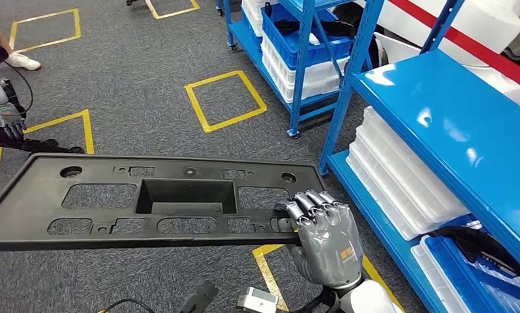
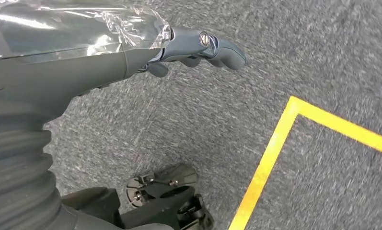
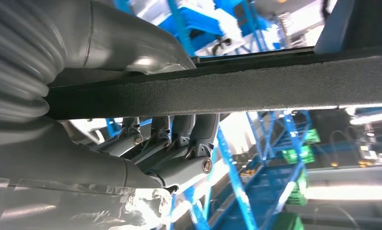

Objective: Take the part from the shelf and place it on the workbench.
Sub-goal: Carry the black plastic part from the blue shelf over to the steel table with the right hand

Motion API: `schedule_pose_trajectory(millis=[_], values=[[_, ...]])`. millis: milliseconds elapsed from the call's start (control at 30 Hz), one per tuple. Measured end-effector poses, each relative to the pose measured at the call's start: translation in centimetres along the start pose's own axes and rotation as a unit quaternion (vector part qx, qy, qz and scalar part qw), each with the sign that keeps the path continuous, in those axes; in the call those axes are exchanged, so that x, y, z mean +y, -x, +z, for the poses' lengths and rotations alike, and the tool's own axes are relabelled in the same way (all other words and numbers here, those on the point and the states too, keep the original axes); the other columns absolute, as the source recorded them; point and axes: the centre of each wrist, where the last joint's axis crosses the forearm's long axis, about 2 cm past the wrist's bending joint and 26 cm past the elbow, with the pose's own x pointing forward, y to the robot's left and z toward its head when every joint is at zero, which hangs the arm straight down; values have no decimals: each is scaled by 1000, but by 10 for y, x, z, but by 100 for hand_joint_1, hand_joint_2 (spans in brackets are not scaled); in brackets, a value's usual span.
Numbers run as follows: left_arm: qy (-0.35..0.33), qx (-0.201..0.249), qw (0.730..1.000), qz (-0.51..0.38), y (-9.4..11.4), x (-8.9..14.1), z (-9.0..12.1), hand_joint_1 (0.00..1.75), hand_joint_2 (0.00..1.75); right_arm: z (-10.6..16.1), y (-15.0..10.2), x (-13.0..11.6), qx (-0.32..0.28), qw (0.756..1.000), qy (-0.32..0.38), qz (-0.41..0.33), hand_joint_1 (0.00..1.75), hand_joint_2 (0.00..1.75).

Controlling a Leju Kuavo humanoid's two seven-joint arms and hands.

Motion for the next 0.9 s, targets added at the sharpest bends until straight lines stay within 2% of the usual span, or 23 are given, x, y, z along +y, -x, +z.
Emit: schedule_pose_trajectory(millis=[900], values=[[-2, 5, 1000, -6, 0, 3, -2, 0, 175, -2, -3, 2, -6, 1000, 3, 2, 175, 175]])
